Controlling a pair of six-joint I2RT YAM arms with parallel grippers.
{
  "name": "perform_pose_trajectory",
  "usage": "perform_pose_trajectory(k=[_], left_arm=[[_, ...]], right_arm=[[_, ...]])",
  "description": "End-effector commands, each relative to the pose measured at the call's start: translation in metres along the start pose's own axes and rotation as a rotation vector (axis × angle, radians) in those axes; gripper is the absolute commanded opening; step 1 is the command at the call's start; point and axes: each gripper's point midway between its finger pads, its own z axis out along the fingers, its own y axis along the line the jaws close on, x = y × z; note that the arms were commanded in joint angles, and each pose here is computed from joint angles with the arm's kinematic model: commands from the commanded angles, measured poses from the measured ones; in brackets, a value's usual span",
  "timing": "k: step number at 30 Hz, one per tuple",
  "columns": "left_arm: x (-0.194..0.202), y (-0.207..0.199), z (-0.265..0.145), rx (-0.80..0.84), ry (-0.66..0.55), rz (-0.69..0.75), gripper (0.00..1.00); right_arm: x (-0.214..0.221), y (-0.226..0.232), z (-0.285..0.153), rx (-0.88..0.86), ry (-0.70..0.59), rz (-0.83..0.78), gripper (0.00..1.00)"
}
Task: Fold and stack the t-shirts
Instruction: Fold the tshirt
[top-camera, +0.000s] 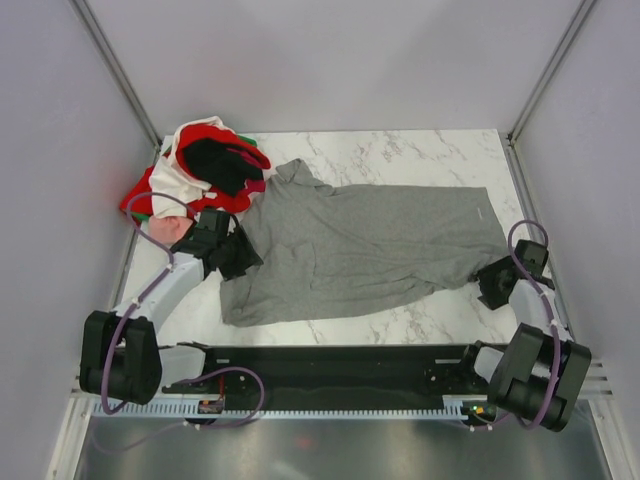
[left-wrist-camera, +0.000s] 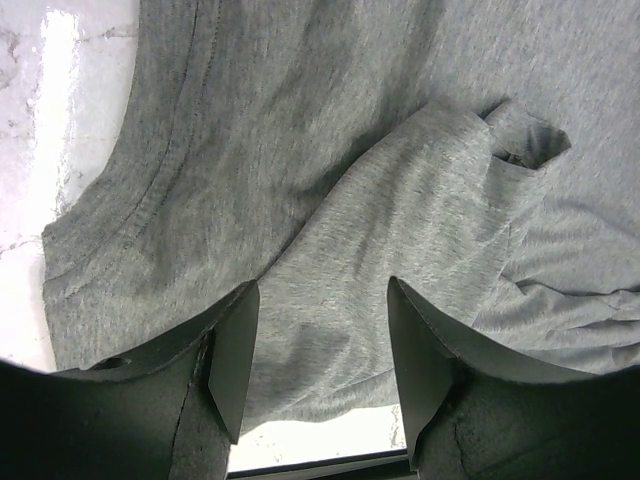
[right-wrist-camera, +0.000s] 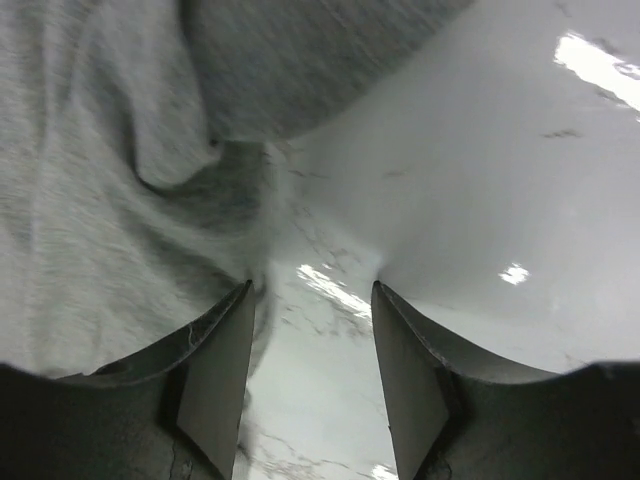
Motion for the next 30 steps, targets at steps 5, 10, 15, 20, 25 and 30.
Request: perform_pose_trajectory(k=[5,10,15,20,25,30], left_arm=[[0.0,0.0,0.01,0.014,-0.015,0.011,0.61],[0.0,0.0,0.013,0.013,-0.014,0.01,0.61],[0.0,0.0,0.014,0.012,-0.015,0.01,0.61],[0.001,0.001,0.014,0.01,-0.012,0.011,0.6],[-0.001,-0.003,0.008,0.032,-0.026,0.015,0.6],[-0.001,-0.008,-0.003,0.056,-0.032,0.014,0.6]], right_arm=[[-0.007,0.015,0.019,-0.046,-0.022,0.003,0.59],[-0.001,0.016,0.027,-0.053,-0.014,-0.002,0.54],[0.003,0.019,0.034,-0.055,-0.004,-0.011,0.29],[0.001,0.02,0.033,-0.05,-0.009,-0.029,0.0],[-0.017,0.026,0.006,-0.035,-0.06,-0.072,0.0],[-0.018,0.015,-0.035,0.034,-0.061,-0.115,0.0]])
